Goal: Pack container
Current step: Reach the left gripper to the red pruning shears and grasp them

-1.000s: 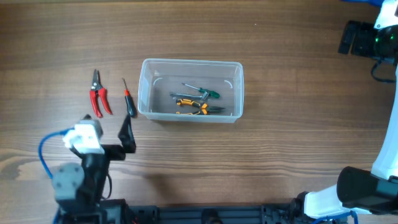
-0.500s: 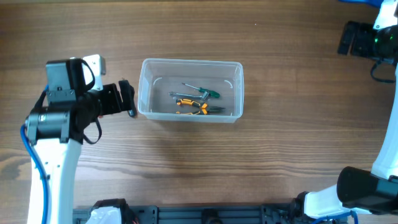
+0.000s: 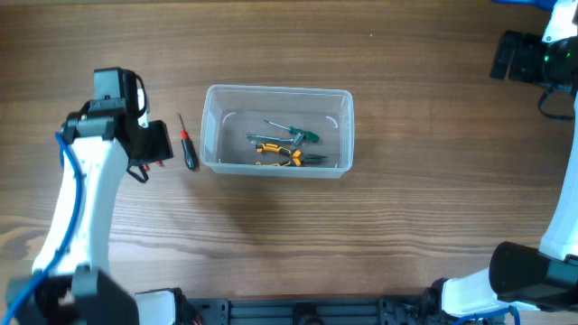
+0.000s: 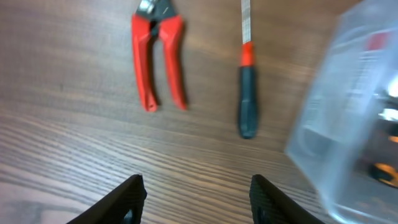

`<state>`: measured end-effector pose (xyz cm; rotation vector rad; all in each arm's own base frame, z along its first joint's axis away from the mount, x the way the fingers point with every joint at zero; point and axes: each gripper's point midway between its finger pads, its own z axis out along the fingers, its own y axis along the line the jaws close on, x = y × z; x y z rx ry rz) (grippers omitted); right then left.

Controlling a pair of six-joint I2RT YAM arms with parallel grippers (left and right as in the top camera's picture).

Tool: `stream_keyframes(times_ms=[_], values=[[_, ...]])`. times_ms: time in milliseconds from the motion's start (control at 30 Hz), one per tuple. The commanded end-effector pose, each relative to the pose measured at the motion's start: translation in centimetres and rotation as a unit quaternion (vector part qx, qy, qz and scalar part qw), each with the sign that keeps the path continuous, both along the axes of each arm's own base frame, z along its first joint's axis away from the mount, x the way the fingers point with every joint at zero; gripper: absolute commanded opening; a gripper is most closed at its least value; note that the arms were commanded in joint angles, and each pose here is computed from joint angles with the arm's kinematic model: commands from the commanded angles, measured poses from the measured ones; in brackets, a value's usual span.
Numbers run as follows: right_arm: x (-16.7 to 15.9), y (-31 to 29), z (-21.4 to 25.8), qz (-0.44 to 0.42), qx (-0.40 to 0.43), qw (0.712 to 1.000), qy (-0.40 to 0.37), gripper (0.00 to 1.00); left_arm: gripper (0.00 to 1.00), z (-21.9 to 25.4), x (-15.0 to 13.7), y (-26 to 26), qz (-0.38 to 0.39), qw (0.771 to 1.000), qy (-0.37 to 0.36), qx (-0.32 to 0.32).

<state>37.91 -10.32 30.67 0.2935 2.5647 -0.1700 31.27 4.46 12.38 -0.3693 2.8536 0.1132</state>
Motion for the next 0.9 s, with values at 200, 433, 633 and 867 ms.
stream_keyframes(times_ms=[200,433,633,867], values=[[0.1,0.1,-0.1,-0.001,0.004,1.000,0.000,1.00,0.59,-4.6,0.8,3.6,0.103,0.988,0.033,-0.111],[0.1,0.1,-0.1,0.000,0.004,1.000,0.000,1.00,0.64,-4.5,0.7,7.3,0.146,0.984,0.008,-0.106],[0.1,0.1,-0.1,-0.001,0.004,1.000,-0.001,1.00,0.58,-4.2,2.9,8.7,0.120,0.989,-0.036,-0.077],[0.1,0.1,-0.1,0.000,0.004,1.000,0.000,1.00,0.56,-7.0,3.8,9.9,0.116,0.991,-0.020,-0.057]])
